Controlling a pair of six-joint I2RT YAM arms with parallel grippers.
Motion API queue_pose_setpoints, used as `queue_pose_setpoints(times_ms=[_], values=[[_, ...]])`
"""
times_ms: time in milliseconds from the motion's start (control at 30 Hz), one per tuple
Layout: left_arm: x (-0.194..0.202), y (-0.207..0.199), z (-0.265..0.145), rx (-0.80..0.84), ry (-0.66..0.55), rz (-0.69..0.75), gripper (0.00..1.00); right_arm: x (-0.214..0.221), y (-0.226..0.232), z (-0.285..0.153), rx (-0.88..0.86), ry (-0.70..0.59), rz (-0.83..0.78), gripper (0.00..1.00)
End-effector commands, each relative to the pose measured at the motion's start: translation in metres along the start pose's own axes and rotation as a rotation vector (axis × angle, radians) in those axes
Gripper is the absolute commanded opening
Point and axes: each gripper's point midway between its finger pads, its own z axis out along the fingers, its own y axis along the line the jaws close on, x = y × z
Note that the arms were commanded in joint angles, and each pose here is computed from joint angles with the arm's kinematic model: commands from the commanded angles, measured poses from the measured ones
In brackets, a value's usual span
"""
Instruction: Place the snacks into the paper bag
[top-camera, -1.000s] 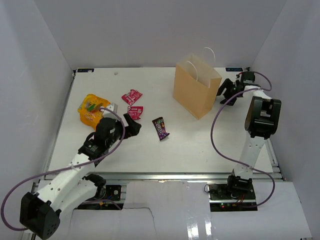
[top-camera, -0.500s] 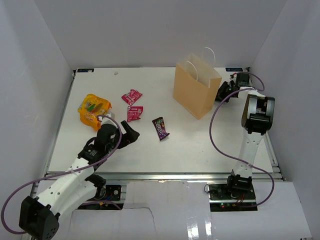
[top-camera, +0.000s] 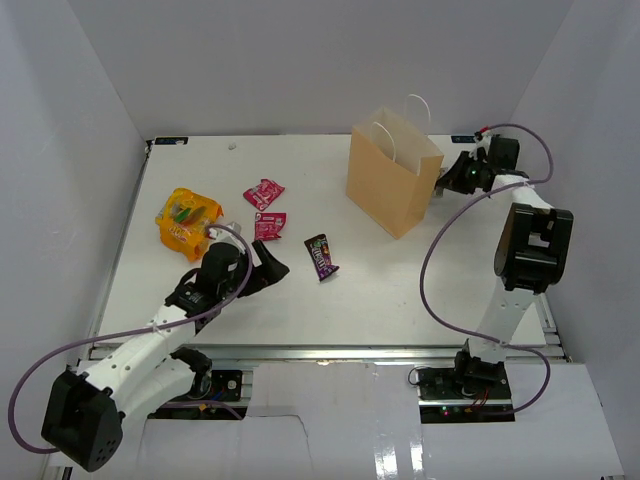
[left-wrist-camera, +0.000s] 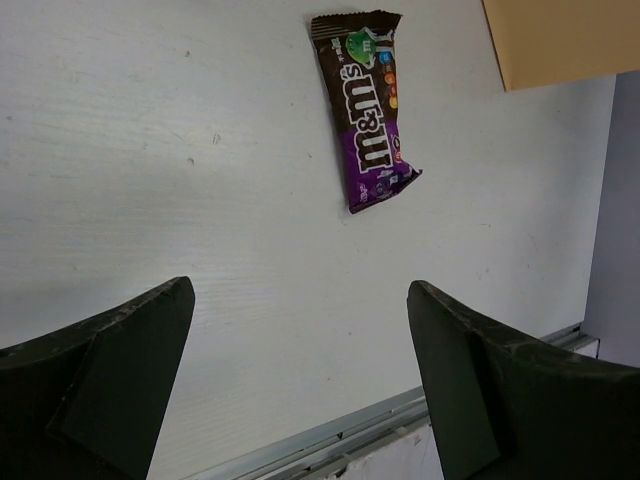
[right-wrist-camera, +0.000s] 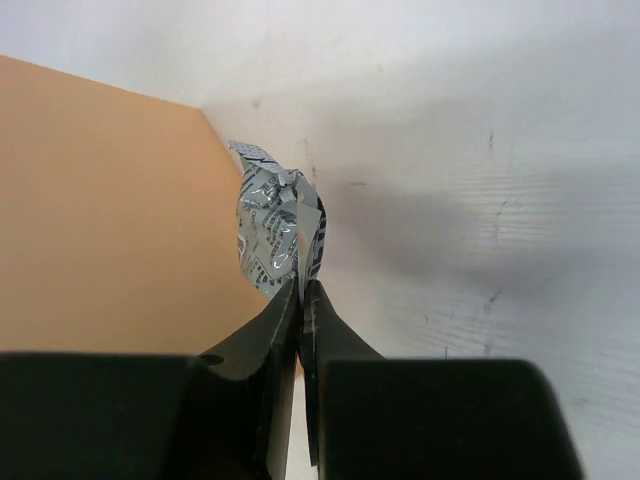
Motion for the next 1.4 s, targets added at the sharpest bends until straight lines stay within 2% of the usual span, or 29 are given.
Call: queue_pose_setpoints(times_ms=[0, 233, 433, 533, 633, 833, 1067, 1367], values=[[-0.004, -0.019, 0.003, 0.085, 0.006, 0.019, 0.98, -0.060, 0.030, -0.053, 0.031, -0.219, -0.268, 0.08], [-0.007, -0.029, 0.009, 0.138, 0.001, 0.040, 0.98, -0.088, 0.062, -0.128, 0.106, -0.386, -0.462, 0.08], [-0.005, -0.032, 0.015, 0.151, 0.018, 0.050, 0.98, -0.120, 0.112, -0.202, 0.118, -0.571, -0.588, 0.08], [-0.003, -0.032, 0.018, 0.154, 0.028, 0.050, 0.98, -0.132, 0.142, -0.235, 0.080, -0.651, -0.620, 0.08], [-0.001, -0.031, 0.021, 0.154, 0.041, 0.047, 0.98, -0.131, 0.178, -0.256, -0.031, -0.677, -0.616, 0.08], [0.003, -0.031, 0.026, 0.149, 0.065, 0.034, 0.98, -0.112, 0.211, -0.251, -0.142, -0.635, -0.602, 0.08], [0.008, -0.032, 0.035, 0.136, 0.108, 0.012, 0.98, -0.077, 0.245, -0.213, -0.197, -0.558, -0.660, 0.08], [0.007, -0.021, 0.066, -0.021, 0.155, -0.082, 0.98, -0.086, 0.238, -0.168, -0.104, -0.547, -0.640, 0.08]])
